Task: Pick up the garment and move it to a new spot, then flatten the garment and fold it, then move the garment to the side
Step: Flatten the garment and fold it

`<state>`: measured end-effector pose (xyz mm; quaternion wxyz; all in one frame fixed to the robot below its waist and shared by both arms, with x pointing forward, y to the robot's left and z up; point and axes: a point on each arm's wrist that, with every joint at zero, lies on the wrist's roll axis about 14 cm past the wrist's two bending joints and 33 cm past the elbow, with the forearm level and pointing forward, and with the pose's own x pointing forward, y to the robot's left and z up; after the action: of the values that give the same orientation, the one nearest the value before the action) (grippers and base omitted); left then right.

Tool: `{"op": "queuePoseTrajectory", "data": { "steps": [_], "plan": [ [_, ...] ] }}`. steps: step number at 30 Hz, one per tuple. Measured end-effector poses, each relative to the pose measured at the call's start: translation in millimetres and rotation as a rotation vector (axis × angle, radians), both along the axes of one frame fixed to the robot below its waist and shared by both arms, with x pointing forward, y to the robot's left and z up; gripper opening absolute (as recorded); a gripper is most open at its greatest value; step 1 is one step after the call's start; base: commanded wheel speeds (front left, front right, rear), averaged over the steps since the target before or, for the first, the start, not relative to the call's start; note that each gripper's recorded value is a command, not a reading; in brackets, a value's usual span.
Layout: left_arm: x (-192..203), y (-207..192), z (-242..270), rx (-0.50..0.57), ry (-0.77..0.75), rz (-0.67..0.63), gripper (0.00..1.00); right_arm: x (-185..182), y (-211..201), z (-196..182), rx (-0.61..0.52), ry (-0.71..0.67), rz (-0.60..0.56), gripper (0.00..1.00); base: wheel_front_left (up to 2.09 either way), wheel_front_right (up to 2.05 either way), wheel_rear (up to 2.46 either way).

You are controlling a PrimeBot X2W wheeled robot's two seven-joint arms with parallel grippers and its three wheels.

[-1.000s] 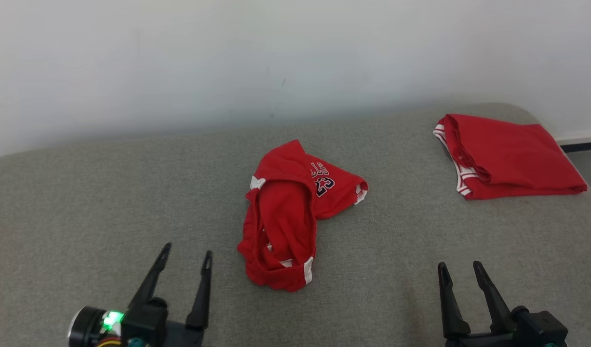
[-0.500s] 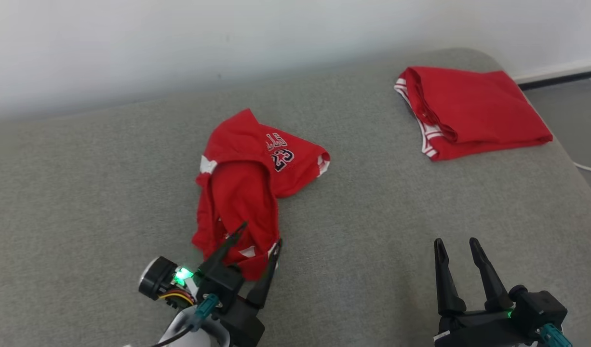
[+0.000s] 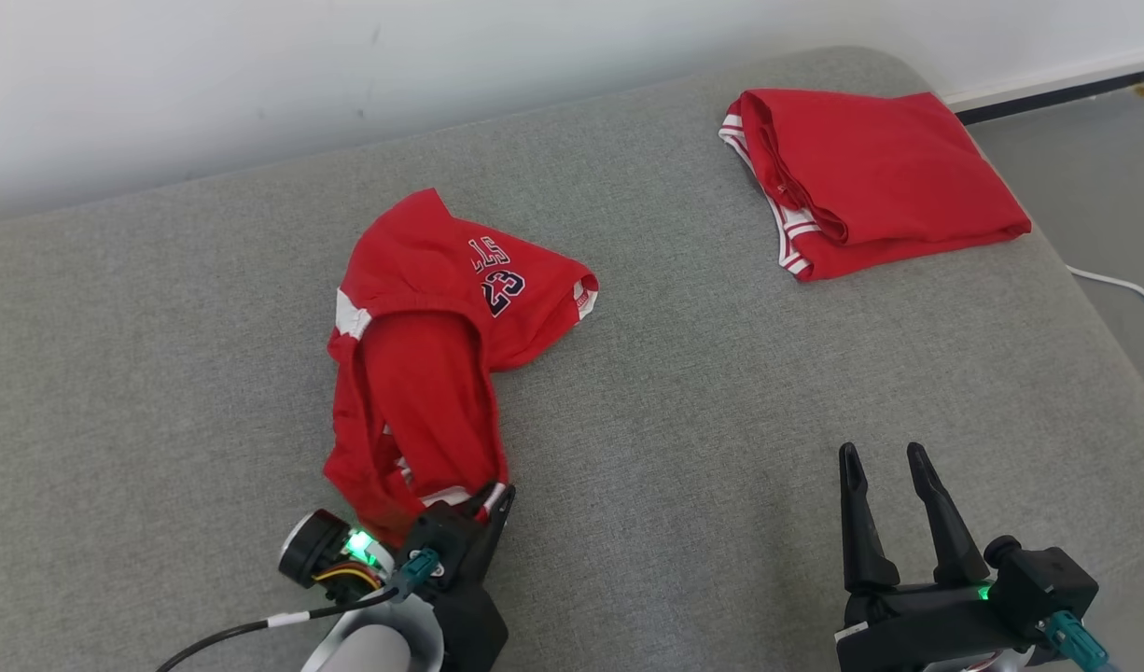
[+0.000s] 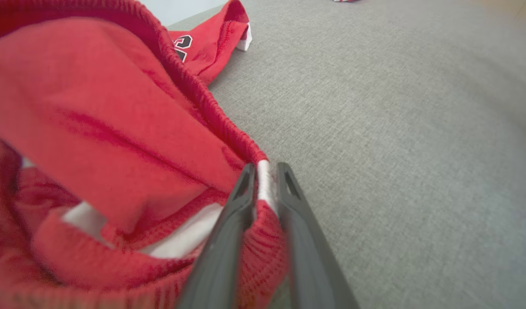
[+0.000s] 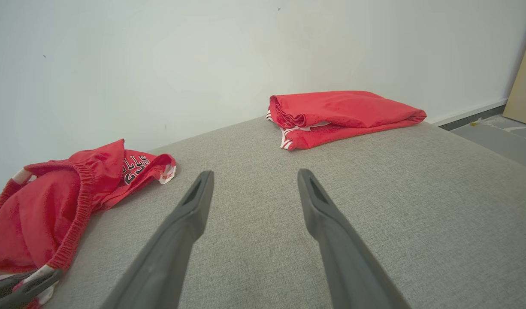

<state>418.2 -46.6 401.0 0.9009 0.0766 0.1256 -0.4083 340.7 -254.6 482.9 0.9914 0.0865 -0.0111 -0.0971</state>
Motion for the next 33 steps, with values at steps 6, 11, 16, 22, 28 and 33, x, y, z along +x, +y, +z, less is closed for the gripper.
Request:
{"op": "queuePoseTrajectory", "data": {
  "steps": [6,11,16,22,28,33],
  "plan": [
    [-0.4,-14.9,16.7,-0.046,-0.025,-0.028,0.0,-0.2,-2.4,3.5,0.0,-0.012,-0.007,1.0,0.0,0.0,0.0],
    [5.6,-50.4,77.4,-0.165,-0.146,-0.096,0.0,1.3,-2.8,7.3,0.002,-0.027,-0.007,1.0,0.0,0.0,0.0],
    [7.6,-79.1,165.4,-0.306,-0.328,-0.176,0.0,2.6,-0.3,14.0,-0.004,-0.048,0.003,1.0,0.0,0.0,0.0],
    [-8.9,-95.7,255.0,-0.496,-0.463,-0.233,0.0,2.3,0.4,22.0,-0.013,-0.072,0.009,1.0,0.0,0.0,0.0],
    [11.4,-73.5,237.4,-0.471,-0.426,-0.107,0.0,4.4,-2.4,20.8,-0.015,-0.07,0.004,1.0,0.0,0.0,0.0],
    [33.4,-11.1,174.7,-0.381,-0.315,0.091,0.0,12.4,6.5,14.3,-0.012,-0.052,0.036,1.0,0.0,0.0,0.0]
  ]
}}
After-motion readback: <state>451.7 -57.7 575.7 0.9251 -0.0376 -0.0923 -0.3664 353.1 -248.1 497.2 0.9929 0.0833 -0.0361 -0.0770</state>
